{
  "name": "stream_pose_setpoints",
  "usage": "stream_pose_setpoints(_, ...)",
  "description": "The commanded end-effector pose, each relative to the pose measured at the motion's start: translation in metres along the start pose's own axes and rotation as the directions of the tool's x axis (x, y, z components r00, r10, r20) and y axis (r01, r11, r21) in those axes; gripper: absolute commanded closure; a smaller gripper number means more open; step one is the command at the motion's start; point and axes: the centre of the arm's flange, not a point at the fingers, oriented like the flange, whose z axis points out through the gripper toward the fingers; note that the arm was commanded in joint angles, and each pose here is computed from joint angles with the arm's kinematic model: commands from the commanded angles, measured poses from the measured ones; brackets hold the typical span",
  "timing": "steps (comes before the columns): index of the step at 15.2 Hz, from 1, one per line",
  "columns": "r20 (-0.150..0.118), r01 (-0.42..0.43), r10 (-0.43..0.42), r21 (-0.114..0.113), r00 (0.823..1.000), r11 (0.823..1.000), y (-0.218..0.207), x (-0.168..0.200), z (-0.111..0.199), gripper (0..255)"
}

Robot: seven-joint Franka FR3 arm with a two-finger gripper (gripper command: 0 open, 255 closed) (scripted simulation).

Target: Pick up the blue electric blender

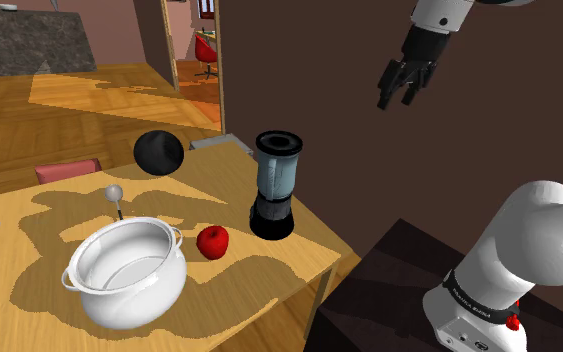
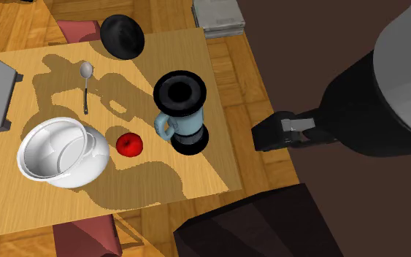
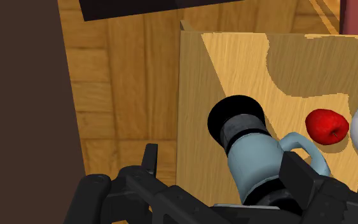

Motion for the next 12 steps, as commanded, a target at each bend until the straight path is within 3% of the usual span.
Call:
stream_pose_setpoints(1, 0.0, 0.0, 0.0, 0.0, 1.0, 1.0, 0.0, 0.0, 0.0, 0)
stream_pose_setpoints(6, 0.023, -0.135, 0.135, -0.01, 0.991, 0.991, -0.054, 0.019, 0.037, 0)
stream_pose_setpoints(12, 0.048, -0.292, 0.293, -0.027, 0.955, 0.956, -0.115, 0.049, 0.082, 0)
